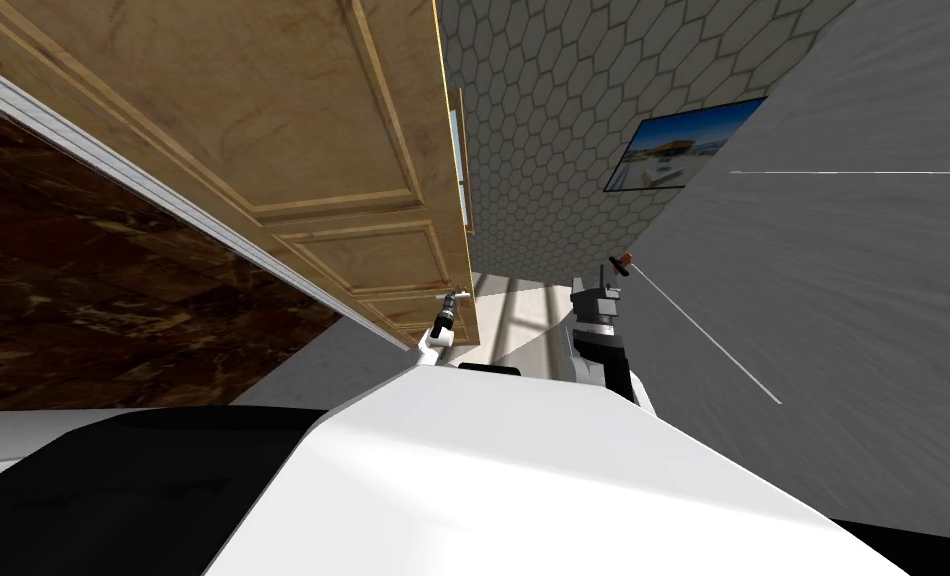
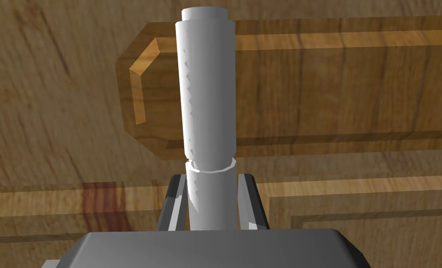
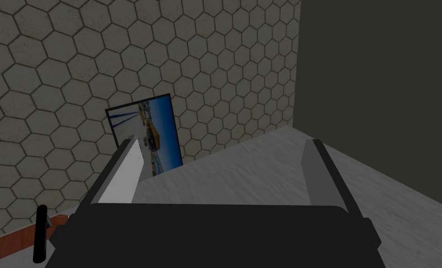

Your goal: Push the door open

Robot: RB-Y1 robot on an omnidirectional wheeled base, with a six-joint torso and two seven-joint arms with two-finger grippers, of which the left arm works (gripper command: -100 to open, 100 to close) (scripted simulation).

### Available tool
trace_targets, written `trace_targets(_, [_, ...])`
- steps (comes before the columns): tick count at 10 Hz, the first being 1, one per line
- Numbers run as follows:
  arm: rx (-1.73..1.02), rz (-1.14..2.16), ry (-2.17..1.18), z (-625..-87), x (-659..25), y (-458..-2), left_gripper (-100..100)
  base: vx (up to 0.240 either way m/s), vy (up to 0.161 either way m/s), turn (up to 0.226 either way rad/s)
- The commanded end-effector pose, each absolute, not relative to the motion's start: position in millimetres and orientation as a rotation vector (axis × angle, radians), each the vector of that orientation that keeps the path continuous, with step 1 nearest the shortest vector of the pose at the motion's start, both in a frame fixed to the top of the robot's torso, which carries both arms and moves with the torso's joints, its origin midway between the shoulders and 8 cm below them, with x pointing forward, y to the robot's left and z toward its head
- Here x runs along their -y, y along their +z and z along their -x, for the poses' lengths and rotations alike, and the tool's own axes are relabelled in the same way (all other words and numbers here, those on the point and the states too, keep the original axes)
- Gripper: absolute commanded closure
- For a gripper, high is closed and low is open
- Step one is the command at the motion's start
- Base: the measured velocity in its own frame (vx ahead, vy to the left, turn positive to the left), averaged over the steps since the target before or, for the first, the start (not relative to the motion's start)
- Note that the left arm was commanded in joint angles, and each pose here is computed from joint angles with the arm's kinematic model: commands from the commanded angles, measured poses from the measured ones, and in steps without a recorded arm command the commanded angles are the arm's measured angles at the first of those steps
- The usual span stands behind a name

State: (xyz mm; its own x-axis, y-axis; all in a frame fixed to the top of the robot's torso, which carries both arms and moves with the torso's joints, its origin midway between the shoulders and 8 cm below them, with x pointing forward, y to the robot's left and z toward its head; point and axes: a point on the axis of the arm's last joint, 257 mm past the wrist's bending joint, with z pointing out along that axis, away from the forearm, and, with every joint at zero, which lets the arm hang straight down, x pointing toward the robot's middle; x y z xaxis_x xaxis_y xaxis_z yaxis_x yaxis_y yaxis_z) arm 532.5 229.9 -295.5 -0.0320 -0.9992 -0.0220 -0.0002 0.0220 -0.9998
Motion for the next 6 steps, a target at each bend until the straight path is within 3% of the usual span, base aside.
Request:
trace_targets(1, [-1.222, 1.179, -1.189, -533.1, -249.7, -290.7, 100, 0.096, -0.077, 0.077])
trace_targets(6, [-1.185, 1.201, -1.151, -535.5, -274.2, -289.5, 100, 0.097, -0.072, 0.054])
